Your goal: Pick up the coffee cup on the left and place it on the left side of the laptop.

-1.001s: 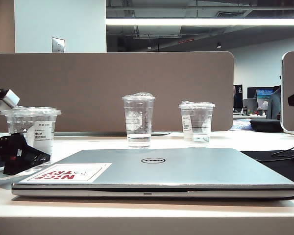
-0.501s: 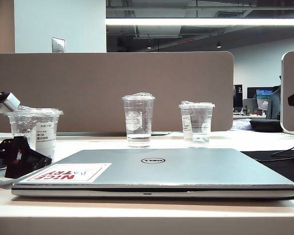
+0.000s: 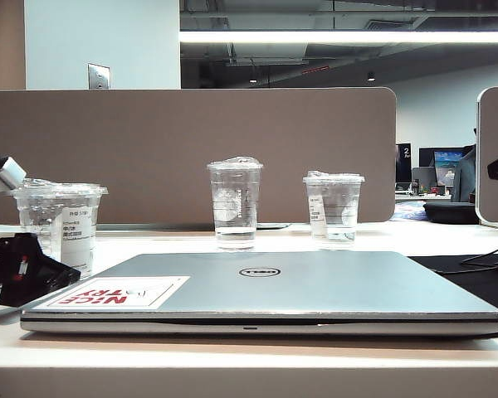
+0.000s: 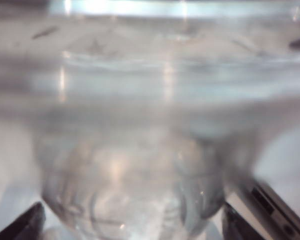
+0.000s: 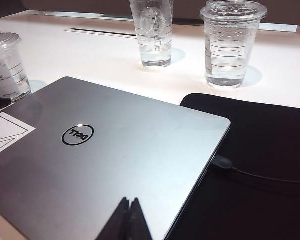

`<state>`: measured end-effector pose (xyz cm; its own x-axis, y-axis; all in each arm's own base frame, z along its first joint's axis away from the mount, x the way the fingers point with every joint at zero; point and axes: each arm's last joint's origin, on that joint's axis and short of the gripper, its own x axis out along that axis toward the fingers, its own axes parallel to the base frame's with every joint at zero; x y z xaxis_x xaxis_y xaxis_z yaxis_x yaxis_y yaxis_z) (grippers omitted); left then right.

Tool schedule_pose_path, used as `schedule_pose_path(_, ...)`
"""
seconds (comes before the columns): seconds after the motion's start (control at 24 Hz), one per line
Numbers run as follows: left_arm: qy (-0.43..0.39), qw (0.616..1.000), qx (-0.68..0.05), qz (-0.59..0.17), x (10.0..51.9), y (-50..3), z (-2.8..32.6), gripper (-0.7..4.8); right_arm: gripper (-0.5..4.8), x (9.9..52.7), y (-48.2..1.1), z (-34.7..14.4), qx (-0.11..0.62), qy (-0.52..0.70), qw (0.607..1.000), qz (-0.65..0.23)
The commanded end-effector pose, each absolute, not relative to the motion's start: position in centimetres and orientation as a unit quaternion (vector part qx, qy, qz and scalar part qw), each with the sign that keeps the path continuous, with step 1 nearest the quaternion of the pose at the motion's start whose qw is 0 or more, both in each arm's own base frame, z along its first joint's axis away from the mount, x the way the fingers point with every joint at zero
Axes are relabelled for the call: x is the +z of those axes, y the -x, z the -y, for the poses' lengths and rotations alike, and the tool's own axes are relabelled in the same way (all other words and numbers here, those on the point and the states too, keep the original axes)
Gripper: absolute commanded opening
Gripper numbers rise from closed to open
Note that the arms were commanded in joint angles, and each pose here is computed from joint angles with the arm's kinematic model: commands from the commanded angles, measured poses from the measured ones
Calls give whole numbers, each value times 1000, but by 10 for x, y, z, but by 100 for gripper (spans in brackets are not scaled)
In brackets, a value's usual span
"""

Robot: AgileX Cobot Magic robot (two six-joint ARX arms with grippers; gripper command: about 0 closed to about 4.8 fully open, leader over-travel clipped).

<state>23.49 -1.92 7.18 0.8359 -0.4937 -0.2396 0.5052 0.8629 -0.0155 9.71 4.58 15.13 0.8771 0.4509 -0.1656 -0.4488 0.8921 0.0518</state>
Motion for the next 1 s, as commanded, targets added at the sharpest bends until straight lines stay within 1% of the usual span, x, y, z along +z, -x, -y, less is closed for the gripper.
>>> schedule_pose_path(0.04,-13,958,-256,-128,69,-227,18,479,-5,153,-97,-46,233,-8,970,-75)
schedule_pose_path(0.33,-20,967,-217,-129,70,-229,16,479,-5,153,-96,-46,233,-9,970,-70)
schedule_pose_path(0.46,-19,970,-211,-121,72,-235,16,479,-5,153,-96,-46,233,-9,970,-70)
schedule_pose_path(0.75,-9,970,-211,-120,72,-236,16,479,-5,153,-96,-46,233,-9,970,-70)
schedule_pose_path(1.0,26,962,-243,-124,73,-236,19,479,-5,153,-96,-46,233,-9,970,-70)
